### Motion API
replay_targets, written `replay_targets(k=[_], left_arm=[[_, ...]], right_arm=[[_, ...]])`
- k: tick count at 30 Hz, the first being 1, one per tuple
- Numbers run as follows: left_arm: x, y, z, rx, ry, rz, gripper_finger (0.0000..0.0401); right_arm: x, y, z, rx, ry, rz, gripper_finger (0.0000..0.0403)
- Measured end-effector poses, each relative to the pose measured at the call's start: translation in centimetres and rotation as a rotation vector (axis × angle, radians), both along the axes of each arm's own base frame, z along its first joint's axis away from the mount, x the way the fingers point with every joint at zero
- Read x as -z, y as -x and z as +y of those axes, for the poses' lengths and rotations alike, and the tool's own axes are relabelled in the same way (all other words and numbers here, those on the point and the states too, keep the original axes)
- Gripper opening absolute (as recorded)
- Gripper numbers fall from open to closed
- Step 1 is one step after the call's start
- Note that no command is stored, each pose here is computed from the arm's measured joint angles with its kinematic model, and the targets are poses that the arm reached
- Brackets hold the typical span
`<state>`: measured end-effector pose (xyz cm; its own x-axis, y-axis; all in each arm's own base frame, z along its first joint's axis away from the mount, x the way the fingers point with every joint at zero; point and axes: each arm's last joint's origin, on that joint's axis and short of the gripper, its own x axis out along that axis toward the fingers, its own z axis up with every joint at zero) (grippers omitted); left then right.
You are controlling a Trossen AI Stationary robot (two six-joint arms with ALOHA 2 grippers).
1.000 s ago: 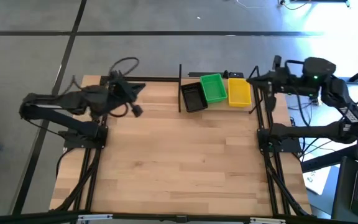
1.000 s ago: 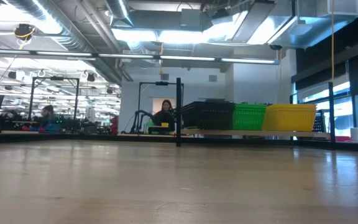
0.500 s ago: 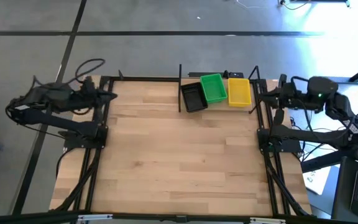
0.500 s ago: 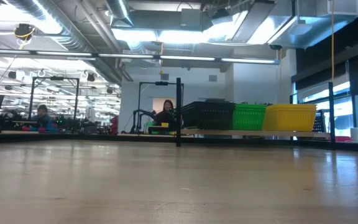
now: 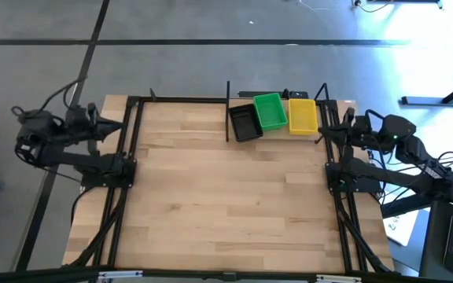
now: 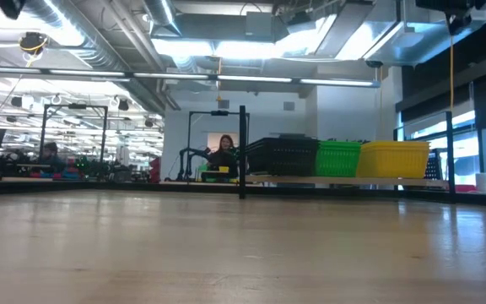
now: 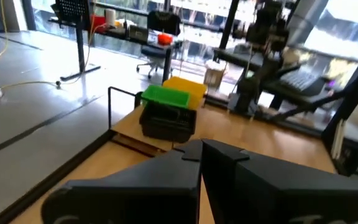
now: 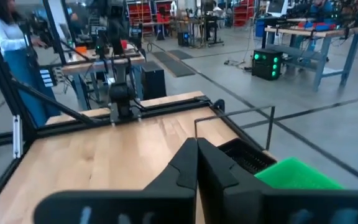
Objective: Stack baskets on shelf by color
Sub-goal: Return to Home Position
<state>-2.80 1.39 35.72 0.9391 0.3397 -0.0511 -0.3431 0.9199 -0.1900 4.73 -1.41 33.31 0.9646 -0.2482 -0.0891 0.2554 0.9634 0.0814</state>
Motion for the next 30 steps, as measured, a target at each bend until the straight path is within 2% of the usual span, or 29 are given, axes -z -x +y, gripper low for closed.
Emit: replay_targets(k=[4, 8, 10, 13, 15, 22, 30], left_arm=[[2.4, 1.2, 0.1, 0.000, 0.025, -0.091, 0.0000], [3.3, 0.4, 0.0, 0.009, 0.010, 0.000, 0.0000], [3.1, -0.3, -0.1, 0.029, -0.005, -0.033, 0.0000], [4.5, -1.0, -0.2, 0.060, -0.003, 0.031, 0.0000], [4.1, -1.2, -0.3, 0.069, 0.010, -0.011, 0.0000], [5.0, -1.9, -0.4, 0.091, 0.024, 0.017, 0.0000], [5.9, -4.0, -0.6, 0.113, 0.036, -0.044, 0.0000]], right_arm=[[1.1, 0.3, 0.1, 0.003, -0.030, -0.030, 0.0000], [2.2, 0.7, 0.2, 0.004, -0.076, -0.099, 0.0000], [2.7, 0.7, 0.3, -0.011, -0.078, -0.152, 0.0000], [3.8, 0.8, 0.3, -0.016, -0.063, -0.207, 0.0000], [4.7, 0.9, 0.4, -0.018, -0.057, -0.227, 0.0000], [6.3, -0.2, 0.0, -0.017, -0.073, -0.208, 0.0000], [8.7, -2.2, -0.6, -0.066, -0.036, -0.352, 0.0000]])
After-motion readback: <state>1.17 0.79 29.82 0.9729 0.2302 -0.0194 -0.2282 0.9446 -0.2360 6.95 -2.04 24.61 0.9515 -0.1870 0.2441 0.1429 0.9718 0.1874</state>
